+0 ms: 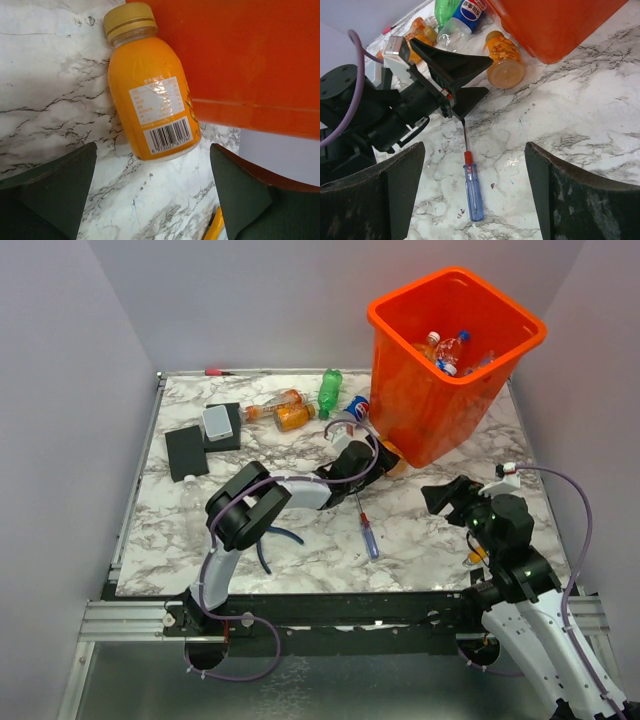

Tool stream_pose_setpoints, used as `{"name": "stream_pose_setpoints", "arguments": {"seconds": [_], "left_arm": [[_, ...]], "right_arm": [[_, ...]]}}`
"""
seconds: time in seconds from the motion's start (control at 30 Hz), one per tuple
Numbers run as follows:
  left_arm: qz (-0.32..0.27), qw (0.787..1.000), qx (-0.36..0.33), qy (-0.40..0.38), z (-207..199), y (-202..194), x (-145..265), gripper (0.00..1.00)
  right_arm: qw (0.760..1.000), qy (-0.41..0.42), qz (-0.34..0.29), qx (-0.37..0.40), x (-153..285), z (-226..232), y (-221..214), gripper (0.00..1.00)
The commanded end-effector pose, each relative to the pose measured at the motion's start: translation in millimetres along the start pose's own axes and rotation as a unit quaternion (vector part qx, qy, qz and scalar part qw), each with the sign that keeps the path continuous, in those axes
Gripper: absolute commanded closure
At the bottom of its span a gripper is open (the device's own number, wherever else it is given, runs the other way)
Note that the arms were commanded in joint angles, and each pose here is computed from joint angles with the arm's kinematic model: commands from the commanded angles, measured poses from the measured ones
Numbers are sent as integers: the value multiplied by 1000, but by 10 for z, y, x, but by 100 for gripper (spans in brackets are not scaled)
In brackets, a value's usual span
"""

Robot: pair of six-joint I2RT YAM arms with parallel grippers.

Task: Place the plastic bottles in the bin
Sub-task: Pick up the plastic bottle at the center of the board.

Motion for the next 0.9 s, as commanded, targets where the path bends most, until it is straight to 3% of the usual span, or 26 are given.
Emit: {"name": "stream_pose_setpoints", "arguments": {"seconds": [0.0, 0.37, 0.67, 0.87], "left_arm": [[-8, 999, 35, -11, -96, 56, -174, 6], [13, 998, 47, 33, 145, -34, -403, 17], [0, 1000, 30, 4, 104, 31, -287, 42], [-10, 999, 3, -36, -69, 189, -17, 65]], "right_arm": [[1000, -4, -7, 3, 65, 14, 57, 16], [1000, -9, -14, 22, 64, 13, 112, 16], [1000, -5, -13, 17, 57, 42, 124, 16], [1000, 6, -10, 19, 92, 107, 162, 16]]}}
Point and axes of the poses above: each gripper's point midway between its finger pads, its own x axis back along the fingers, its own z axis along the line the jaws close on, y = z × x, the point moved 4 cm from there along x, back along the fingers, and after that the axes turned 4 degrees about -x, right-handed, at the moved point
